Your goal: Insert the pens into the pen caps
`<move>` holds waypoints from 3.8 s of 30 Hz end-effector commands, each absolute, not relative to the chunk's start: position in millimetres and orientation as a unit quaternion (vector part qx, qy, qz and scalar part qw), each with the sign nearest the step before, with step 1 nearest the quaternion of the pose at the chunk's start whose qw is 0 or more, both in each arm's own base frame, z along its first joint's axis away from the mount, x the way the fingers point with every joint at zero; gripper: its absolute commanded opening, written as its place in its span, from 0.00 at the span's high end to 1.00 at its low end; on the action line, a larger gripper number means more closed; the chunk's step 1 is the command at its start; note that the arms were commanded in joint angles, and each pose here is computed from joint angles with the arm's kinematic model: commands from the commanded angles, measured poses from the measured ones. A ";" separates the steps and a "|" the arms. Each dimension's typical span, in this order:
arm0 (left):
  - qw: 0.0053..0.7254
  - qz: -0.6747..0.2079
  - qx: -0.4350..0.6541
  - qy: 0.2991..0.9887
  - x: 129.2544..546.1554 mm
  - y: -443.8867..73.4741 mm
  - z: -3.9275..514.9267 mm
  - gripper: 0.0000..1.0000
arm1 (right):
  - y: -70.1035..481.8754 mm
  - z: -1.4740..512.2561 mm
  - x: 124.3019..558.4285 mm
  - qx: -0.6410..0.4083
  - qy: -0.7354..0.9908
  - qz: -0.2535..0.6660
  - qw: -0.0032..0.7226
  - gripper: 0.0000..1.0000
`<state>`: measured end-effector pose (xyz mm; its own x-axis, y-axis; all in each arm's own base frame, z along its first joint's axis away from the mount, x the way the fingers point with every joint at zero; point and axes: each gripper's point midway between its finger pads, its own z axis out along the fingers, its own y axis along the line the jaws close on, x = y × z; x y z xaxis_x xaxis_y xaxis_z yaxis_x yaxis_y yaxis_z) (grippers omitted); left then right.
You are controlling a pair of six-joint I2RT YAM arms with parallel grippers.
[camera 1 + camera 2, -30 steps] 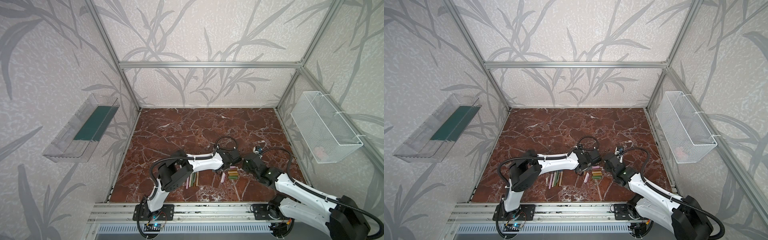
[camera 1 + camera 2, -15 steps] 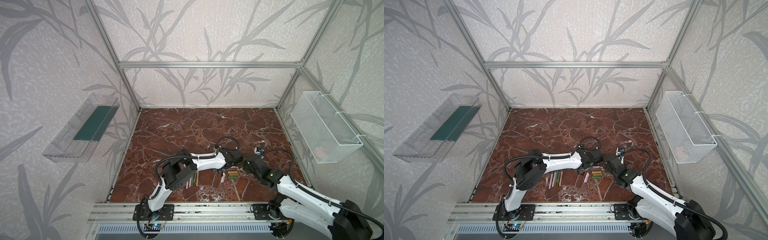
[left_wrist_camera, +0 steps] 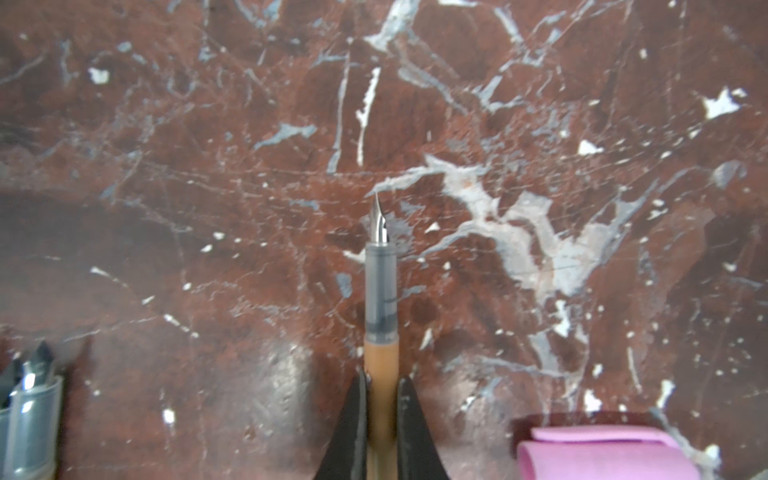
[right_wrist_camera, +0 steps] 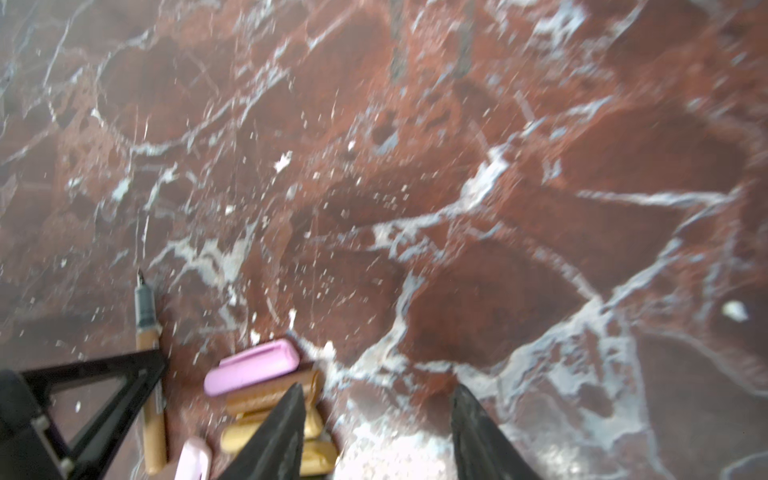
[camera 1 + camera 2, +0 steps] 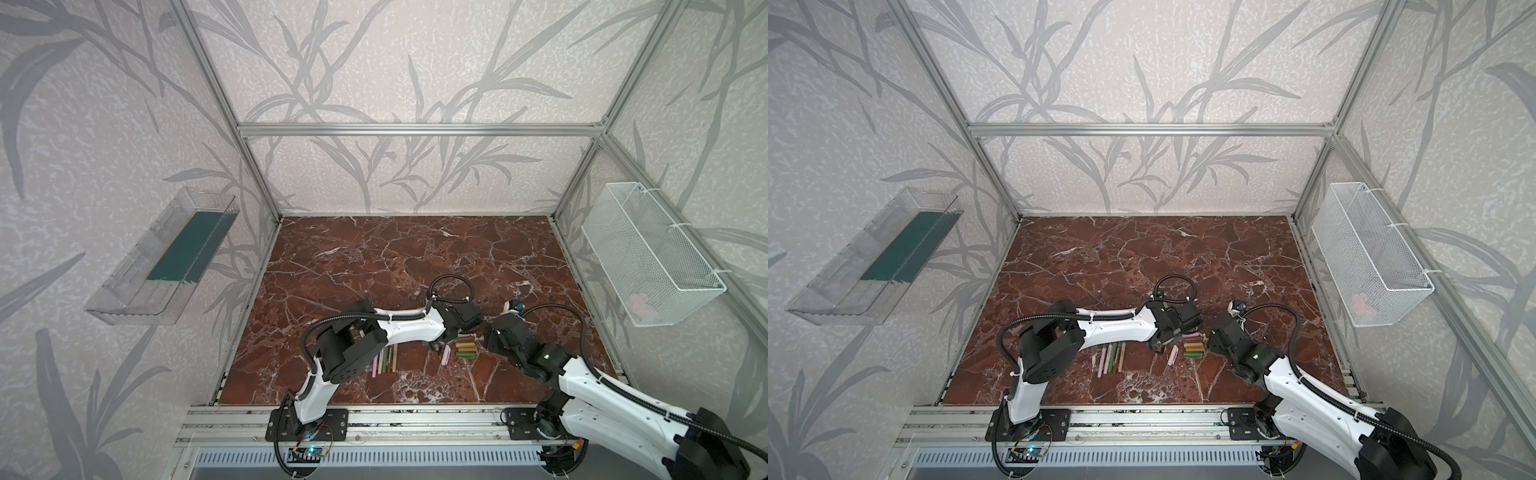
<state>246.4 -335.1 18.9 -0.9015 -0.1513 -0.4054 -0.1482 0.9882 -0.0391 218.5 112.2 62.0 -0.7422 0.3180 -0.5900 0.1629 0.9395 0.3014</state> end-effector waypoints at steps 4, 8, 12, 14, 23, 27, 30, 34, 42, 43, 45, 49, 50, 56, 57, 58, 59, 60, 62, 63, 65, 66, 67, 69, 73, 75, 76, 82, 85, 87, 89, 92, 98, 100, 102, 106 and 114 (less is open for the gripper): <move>0.239 0.008 -0.069 0.969 236.8 -292.9 48.1 1.00 | 146.8 65.9 204.8 0.112 0.926 0.151 0.327 0.49; 0.308 -0.021 -0.073 0.948 239.1 -261.9 93.1 1.00 | 171.9 74.0 195.7 0.080 0.931 0.143 0.326 0.52; 0.382 -0.094 -0.044 0.918 241.4 -243.2 127.2 1.00 | 196.0 77.8 188.1 0.048 0.936 0.134 0.322 0.54; 0.405 -0.115 -0.030 0.906 241.7 -229.4 137.1 1.00 | 206.8 76.3 186.3 0.038 0.938 0.137 0.317 0.55; 0.529 -0.121 0.083 0.836 237.1 -163.8 175.8 1.00 | 249.2 59.4 179.5 0.017 0.946 0.113 0.304 0.57; 0.615 -0.110 0.176 0.760 230.3 -162.6 194.7 1.00 | 254.6 47.9 177.0 0.024 0.948 0.101 0.302 0.57; 0.634 -0.070 0.161 0.753 238.1 -142.2 193.2 1.00 | 258.0 41.9 176.0 0.026 0.950 0.096 0.297 0.61; 0.593 -0.162 0.224 0.756 225.2 -172.4 185.5 1.00 | 251.5 40.3 175.5 0.029 0.952 0.068 0.298 0.61; 0.546 -0.236 0.280 0.753 206.5 -201.9 181.0 1.00 | 243.8 25.4 171.9 0.040 0.955 0.051 0.289 0.61; 0.543 -0.247 0.287 0.750 203.5 -205.3 182.5 1.00 | 242.6 24.1 172.2 0.042 0.955 0.047 0.288 0.61; 0.539 -0.267 0.294 0.743 198.5 -210.8 185.9 1.00 | 240.8 20.7 171.6 0.044 0.957 0.038 0.285 0.60; 0.537 -0.290 0.295 0.735 194.2 -214.1 189.8 1.00 | 242.4 13.8 172.5 0.040 0.959 0.022 0.281 0.60; 0.538 -0.292 0.293 0.735 194.8 -213.8 190.1 1.00 | 242.6 12.4 172.7 0.038 0.959 0.018 0.281 0.60; 0.536 -0.291 0.275 0.743 200.6 -208.3 187.4 1.00 | 245.7 8.9 175.1 0.031 0.959 0.002 0.281 0.80; 0.537 -0.290 0.272 0.744 201.3 -207.4 187.6 1.00 | 246.5 8.1 174.8 0.030 0.959 0.002 0.280 0.82; 0.537 -0.290 0.269 0.745 202.1 -206.5 187.6 1.00 | 246.4 6.8 174.6 0.030 0.960 0.001 0.279 0.83; 0.537 -0.290 0.269 0.745 202.5 -206.1 187.3 1.00 | 247.6 6.9 175.0 0.031 0.960 0.002 0.279 0.83; 0.538 -0.289 0.268 0.745 202.9 -205.6 187.8 1.00 | 247.6 5.8 174.9 0.031 0.960 0.002 0.278 0.83; 0.540 -0.286 0.265 0.746 204.1 -204.1 187.6 1.00 | 247.9 5.2 175.0 0.033 0.960 0.004 0.279 0.84; 0.540 -0.286 0.264 0.746 204.4 -203.8 187.2 1.00 | 248.7 5.0 175.1 0.033 0.960 0.006 0.279 0.84; 0.539 -0.286 0.264 0.747 204.7 -203.7 186.9 1.00 | 250.3 5.9 175.5 0.035 0.959 0.013 0.280 0.84; 0.539 -0.287 0.263 0.747 204.5 -203.6 187.0 1.00 | 251.8 6.1 175.6 0.034 0.959 0.018 0.281 0.84; 0.540 -0.287 0.264 0.746 204.5 -203.6 187.7 1.00 | 252.4 6.1 176.2 0.035 0.958 0.023 0.282 0.83; 0.540 -0.288 0.264 0.745 204.3 -203.8 188.4 1.00 | 253.6 6.8 176.3 0.035 0.957 0.032 0.285 0.82; 0.540 -0.291 0.264 0.744 203.8 -204.6 188.2 1.00 | 257.7 6.8 175.4 0.039 0.953 0.074 0.291 0.82; 0.539 -0.295 0.266 0.743 203.3 -205.9 188.0 1.00 | 260.7 8.4 176.1 0.043 0.948 0.106 0.295 0.81; 0.535 -0.298 0.268 0.744 202.7 -207.2 186.6 1.00 | 261.8 10.0 176.4 0.043 0.947 0.121 0.295 0.81; 0.519 -0.321 0.275 0.743 199.9 -216.4 183.8 1.00 | 267.1 35.9 181.0 0.033 0.931 0.193 0.308 0.81; 0.504 -0.370 0.282 0.727 189.3 -227.9 189.3 1.00 | 266.5 59.1 186.4 0.027 0.917 0.225 0.327 0.81; 0.498 -0.406 0.277 0.714 182.0 -233.1 197.8 1.00 | 263.7 77.4 189.8 0.026 0.906 0.243 0.344 0.81; 0.500 -0.429 0.255 0.708 180.7 -232.7 204.6 1.00 | 259.8 96.2 191.9 0.022 0.893 0.260 0.366 0.82; 0.502 -0.467 0.223 0.692 177.8 -232.1 215.9 1.00 | 252.8 124.1 194.3 0.019 0.872 0.286 0.397 0.83; 0.475 -0.468 0.172 0.725 185.5 -227.6 217.9 1.00 | 235.4 153.0 196.2 0.019 0.851 0.298 0.432 0.85; 0.471 -0.454 0.155 0.740 191.5 -224.3 213.4 1.00 | 231.6 149.7 197.7 0.020 0.855 0.284 0.433 0.86; 0.471 -0.441 0.138 0.752 197.3 -220.5 209.3 1.00 | 232.3 141.4 198.8 0.020 0.862 0.272 0.426 0.85; 0.463 -0.415 0.117 0.774 205.9 -215.5 202.3 1.00 | 241.4 106.6 200.4 0.011 0.895 0.218 0.388 0.88; 0.465 -0.393 0.111 0.785 210.8 -211.4 196.3 1.00 | 238.0 71.2 206.7 -0.013 0.935 0.082 0.346 0.88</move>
<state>204.2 -215.7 185.9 -0.5572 -0.1682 -0.8132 0.5621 0.6444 -0.5185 202.3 250.7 63.4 -0.7662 0.0559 -0.6401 -0.1199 0.9663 0.2279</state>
